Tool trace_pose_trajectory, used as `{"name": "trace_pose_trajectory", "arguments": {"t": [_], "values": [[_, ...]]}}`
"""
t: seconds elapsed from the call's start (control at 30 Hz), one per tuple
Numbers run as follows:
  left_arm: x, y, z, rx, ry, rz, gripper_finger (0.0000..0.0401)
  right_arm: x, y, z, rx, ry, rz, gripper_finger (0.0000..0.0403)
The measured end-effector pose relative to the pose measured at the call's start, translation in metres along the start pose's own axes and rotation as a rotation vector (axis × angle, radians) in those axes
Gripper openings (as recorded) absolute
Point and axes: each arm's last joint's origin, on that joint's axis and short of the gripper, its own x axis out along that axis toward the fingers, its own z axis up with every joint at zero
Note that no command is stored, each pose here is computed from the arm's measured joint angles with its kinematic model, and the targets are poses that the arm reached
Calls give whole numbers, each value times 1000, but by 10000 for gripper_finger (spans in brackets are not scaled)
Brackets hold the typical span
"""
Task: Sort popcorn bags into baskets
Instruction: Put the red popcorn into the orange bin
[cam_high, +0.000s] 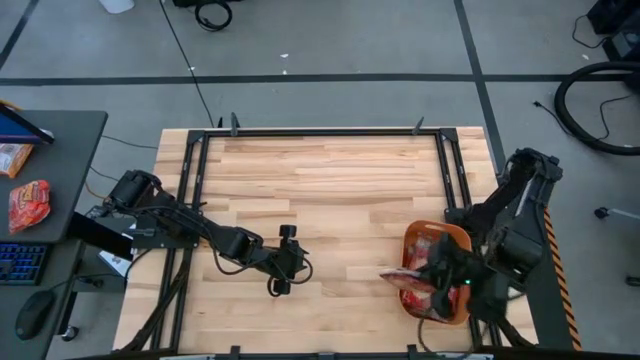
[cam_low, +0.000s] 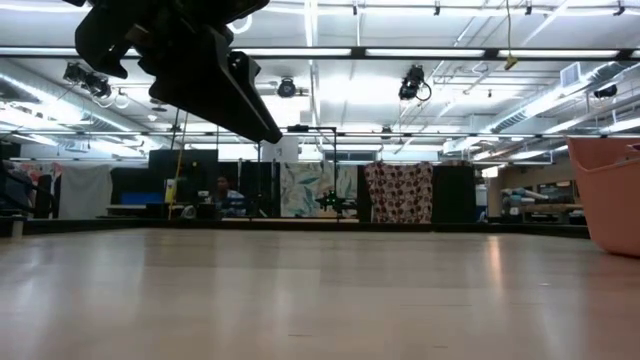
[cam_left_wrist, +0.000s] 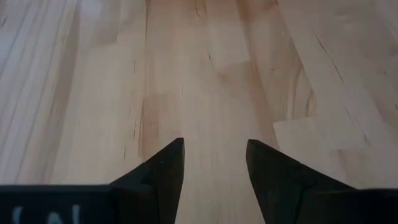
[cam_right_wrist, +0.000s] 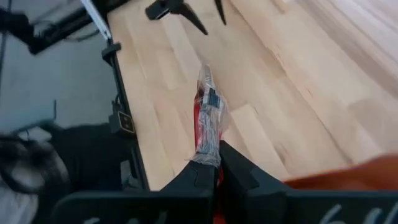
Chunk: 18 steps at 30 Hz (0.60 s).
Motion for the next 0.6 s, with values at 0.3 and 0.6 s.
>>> {"name": "trace_pose_trajectory", "arguments": {"t": [0.3, 0.6], "values": [[0, 0, -2, 1, 18, 1, 176, 0, -14, -49, 187, -1, -72, 9], [0, 0, -2, -18, 19, 1, 176, 14, -42, -90, 307, 26, -200, 31]]}}
